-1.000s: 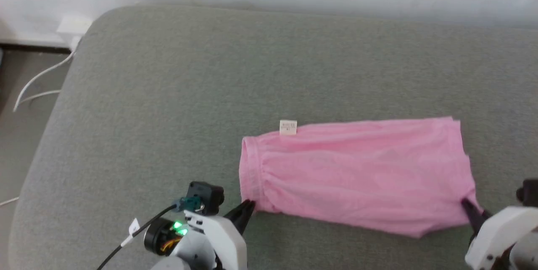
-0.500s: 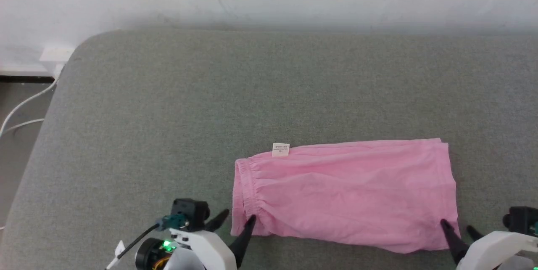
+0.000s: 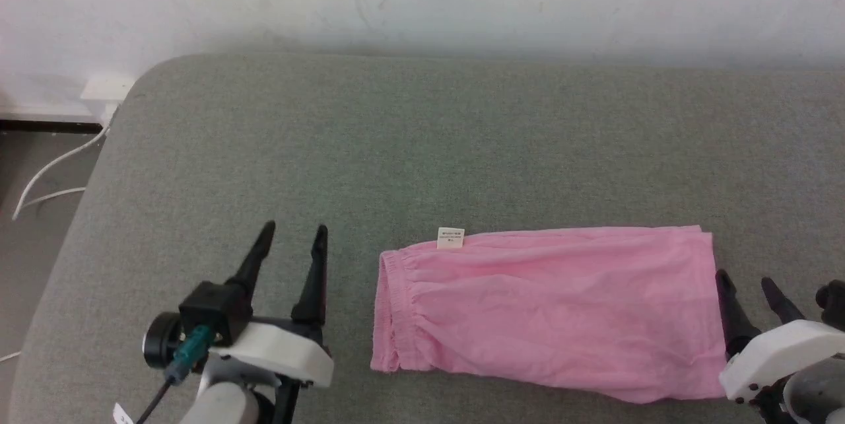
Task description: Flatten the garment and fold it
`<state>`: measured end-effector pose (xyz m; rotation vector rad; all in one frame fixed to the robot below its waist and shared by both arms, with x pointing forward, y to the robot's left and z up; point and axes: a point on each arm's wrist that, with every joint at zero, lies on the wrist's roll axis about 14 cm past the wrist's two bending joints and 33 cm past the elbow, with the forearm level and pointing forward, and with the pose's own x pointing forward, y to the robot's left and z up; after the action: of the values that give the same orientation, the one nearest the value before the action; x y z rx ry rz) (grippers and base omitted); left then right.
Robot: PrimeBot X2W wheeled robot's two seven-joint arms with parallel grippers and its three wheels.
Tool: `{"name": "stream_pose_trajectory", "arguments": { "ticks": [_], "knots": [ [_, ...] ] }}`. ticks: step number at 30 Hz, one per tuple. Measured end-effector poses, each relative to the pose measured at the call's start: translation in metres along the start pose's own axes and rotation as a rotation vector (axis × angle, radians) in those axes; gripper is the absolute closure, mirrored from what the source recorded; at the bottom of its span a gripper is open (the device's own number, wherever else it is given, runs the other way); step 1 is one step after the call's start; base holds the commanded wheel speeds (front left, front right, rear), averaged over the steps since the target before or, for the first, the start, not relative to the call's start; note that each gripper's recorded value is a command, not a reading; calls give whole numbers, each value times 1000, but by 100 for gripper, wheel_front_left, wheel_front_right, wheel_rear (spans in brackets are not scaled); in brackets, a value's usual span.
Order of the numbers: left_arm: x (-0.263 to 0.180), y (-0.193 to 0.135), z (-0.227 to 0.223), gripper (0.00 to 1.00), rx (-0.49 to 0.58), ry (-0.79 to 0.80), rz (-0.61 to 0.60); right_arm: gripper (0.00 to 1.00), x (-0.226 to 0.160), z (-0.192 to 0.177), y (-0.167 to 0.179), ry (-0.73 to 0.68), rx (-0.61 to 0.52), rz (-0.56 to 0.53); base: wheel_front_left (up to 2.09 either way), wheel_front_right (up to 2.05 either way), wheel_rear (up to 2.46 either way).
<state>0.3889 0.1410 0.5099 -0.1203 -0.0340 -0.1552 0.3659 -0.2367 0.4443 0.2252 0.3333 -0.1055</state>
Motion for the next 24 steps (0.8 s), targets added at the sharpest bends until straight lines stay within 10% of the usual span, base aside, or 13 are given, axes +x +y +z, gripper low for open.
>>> {"name": "stream_pose_trajectory", "arguments": {
  "ticks": [20,21,22,24],
  "knots": [
    [24,26,38,0,63,-168,112,0,23,-67,4,418,115,-3,0,0,0],
    [24,27,38,0,63,-168,115,18,24,-67,7,425,131,8,0,0,0],
    [24,27,38,0,63,-167,117,57,24,-67,10,432,149,21,0,0,0],
    [24,29,36,0,62,-163,120,85,24,-68,13,439,152,33,0,0,0]
  ]
}}
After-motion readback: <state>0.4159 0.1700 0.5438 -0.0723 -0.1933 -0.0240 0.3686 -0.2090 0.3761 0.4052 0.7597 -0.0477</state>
